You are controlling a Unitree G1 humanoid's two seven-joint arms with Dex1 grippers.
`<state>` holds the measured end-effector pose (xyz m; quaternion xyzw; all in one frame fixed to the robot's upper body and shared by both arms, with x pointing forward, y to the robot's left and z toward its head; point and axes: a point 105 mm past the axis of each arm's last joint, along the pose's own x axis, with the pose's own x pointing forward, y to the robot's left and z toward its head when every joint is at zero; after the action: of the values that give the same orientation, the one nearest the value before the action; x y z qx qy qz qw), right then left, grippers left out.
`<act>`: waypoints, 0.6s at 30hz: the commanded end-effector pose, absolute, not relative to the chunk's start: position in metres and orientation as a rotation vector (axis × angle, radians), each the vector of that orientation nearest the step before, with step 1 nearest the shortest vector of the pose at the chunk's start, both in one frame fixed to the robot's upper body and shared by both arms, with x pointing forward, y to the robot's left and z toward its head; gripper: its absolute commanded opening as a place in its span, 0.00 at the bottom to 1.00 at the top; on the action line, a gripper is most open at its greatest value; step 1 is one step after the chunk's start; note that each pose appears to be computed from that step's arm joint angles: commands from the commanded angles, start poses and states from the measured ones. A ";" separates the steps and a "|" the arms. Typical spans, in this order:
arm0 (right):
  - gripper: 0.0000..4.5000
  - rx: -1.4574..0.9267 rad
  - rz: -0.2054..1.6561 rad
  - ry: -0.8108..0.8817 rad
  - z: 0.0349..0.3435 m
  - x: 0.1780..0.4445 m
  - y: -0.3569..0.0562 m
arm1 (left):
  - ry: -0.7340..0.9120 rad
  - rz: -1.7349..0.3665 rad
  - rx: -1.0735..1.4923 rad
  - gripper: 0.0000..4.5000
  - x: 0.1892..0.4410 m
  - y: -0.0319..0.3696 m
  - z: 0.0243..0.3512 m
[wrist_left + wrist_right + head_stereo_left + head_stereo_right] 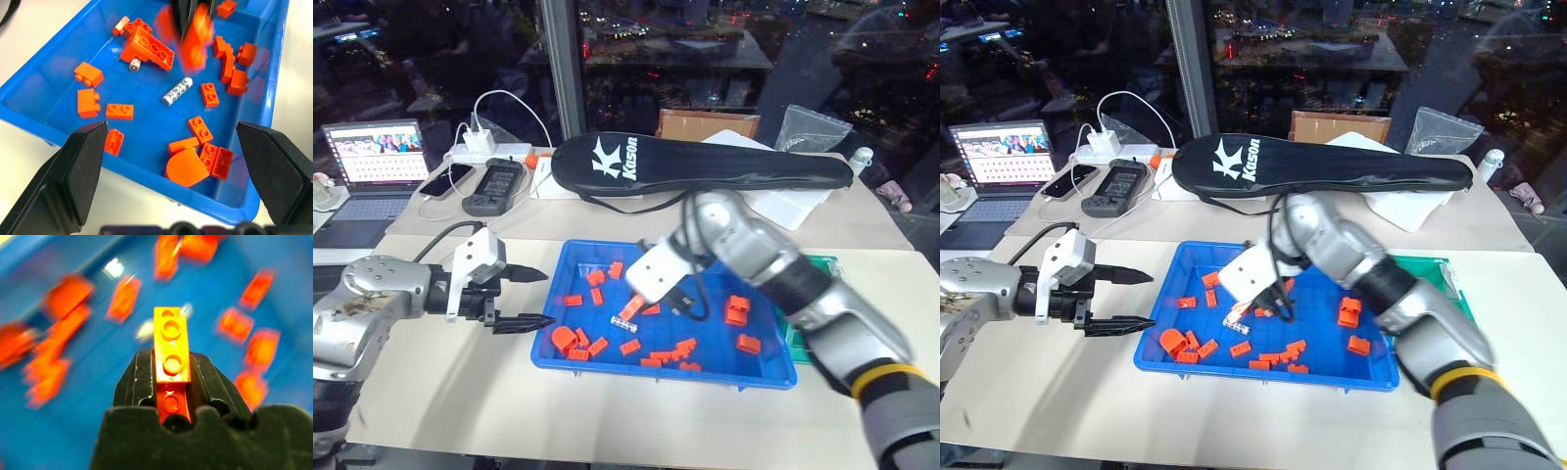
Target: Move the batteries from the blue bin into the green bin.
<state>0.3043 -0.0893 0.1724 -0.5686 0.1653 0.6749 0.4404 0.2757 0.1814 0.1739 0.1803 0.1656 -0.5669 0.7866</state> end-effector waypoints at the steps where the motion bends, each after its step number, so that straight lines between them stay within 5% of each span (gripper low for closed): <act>1: 0.11 -1.422 1.527 0.453 0.174 0.323 -0.106 | 0.309 -1.257 0.440 1.00 0.283 0.175 0.184; 4: 0.11 -1.411 1.371 0.396 0.180 0.349 -0.108 | 0.310 -1.276 0.447 1.00 0.287 0.171 0.184; 5: 0.33 -1.411 1.358 0.395 0.181 0.352 -0.109 | 0.309 -1.282 0.447 1.00 0.288 0.170 0.184; 10: 0.68 -1.405 1.352 0.354 0.186 0.353 -0.100 | 0.295 -1.280 0.464 1.00 0.295 0.167 0.185; 14: 0.97 -1.284 1.505 0.273 0.192 0.326 -0.067 | 0.294 -1.292 0.470 1.00 0.295 0.167 0.186; 18: 0.99 -1.123 1.625 0.257 0.186 0.301 -0.037 | 0.310 -1.286 0.476 1.00 0.293 0.171 0.185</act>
<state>0.3136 -0.0498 0.1832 -0.5077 0.1182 0.6632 0.5370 0.2936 0.1677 0.1777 0.2029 0.1522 -0.5949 0.7628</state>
